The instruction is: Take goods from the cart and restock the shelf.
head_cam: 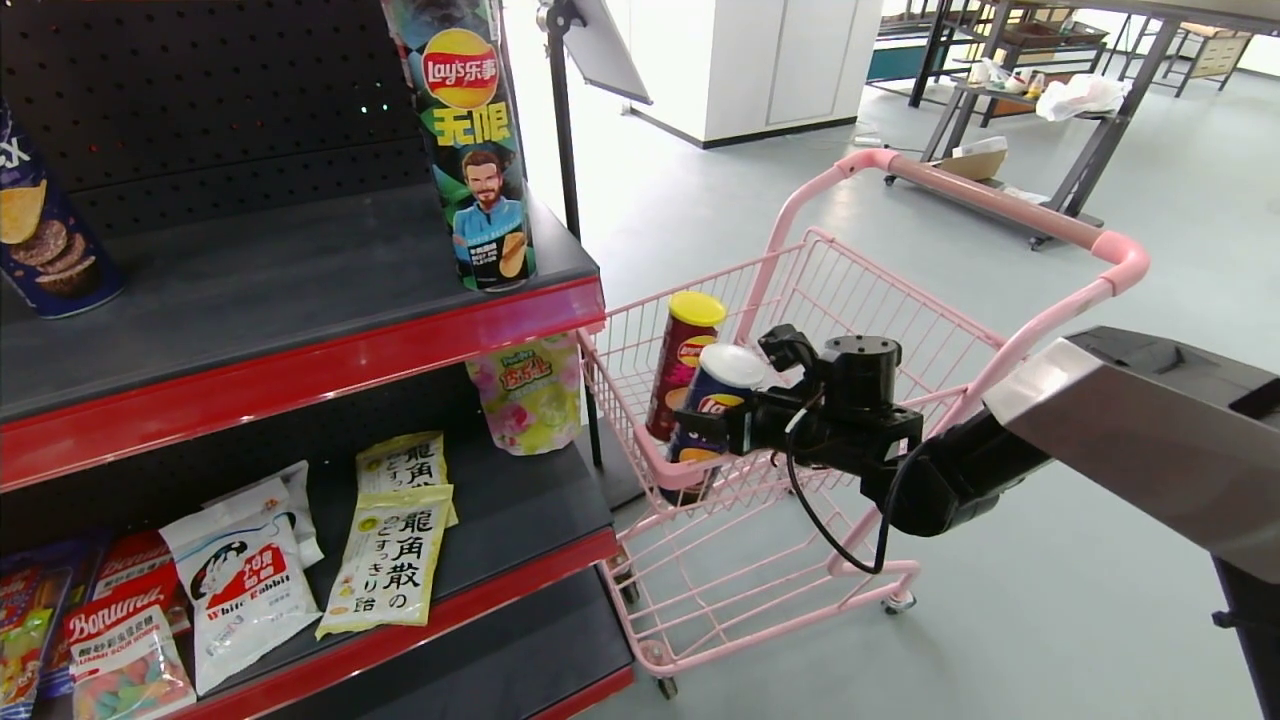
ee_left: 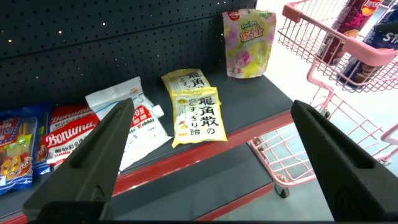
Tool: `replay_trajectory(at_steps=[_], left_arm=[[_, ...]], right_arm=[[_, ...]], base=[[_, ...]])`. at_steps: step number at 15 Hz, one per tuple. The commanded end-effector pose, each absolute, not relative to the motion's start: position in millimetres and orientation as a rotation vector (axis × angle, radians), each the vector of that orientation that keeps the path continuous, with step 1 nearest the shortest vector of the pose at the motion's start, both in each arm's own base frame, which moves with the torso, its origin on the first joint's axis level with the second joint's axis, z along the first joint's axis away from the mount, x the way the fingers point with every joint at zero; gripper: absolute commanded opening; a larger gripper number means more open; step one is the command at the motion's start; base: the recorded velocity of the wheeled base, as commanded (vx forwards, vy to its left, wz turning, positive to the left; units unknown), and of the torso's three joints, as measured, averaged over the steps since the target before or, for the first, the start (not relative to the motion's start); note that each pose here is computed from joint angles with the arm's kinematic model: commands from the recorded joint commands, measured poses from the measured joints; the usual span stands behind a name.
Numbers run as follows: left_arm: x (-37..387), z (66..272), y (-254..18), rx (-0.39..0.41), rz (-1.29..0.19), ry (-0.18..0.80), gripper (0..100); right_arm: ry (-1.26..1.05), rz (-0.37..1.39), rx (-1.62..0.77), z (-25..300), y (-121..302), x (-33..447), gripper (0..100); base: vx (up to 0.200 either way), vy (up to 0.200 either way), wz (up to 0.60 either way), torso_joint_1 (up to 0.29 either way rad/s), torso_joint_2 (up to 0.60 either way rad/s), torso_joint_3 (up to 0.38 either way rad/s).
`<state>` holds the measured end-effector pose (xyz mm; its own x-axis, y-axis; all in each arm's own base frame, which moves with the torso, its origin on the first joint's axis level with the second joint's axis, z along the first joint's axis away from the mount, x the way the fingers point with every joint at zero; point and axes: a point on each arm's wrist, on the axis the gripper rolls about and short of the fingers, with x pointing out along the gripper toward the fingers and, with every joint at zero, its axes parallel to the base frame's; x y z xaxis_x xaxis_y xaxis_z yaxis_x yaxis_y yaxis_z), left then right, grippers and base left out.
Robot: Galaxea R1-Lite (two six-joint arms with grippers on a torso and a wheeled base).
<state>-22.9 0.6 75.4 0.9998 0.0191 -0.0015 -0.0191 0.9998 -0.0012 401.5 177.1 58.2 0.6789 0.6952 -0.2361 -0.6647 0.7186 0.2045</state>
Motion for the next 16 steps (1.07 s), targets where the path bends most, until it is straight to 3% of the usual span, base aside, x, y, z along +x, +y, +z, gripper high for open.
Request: replay_trajectory(at_steps=[1,6,15,16], left_arm=[[-23,76,1,-0.002,0.02,0.002,100],[-23,76,1,-0.002,0.018,0.002,100],[-23,76,1,-0.002,0.018,0.002,100],[-23,76,1,-0.002,0.018,0.002,100]], right_arm=[[0.31,0.765,0.106,54,179,405,0],[0.296,0.774,0.105,59,182,404,0],[0.057,0.765,0.103,165,182,370,0],[-0.005,0.758,0.103,190,177,361,0]], base=[[0.0,0.0,0.0,0.0,0.0,0.0],[0.0,0.0,0.0,0.0,0.0,0.0],[0.0,0.0,0.0,0.0,0.0,0.0],[0.0,0.0,0.0,0.0,0.0,0.0]])
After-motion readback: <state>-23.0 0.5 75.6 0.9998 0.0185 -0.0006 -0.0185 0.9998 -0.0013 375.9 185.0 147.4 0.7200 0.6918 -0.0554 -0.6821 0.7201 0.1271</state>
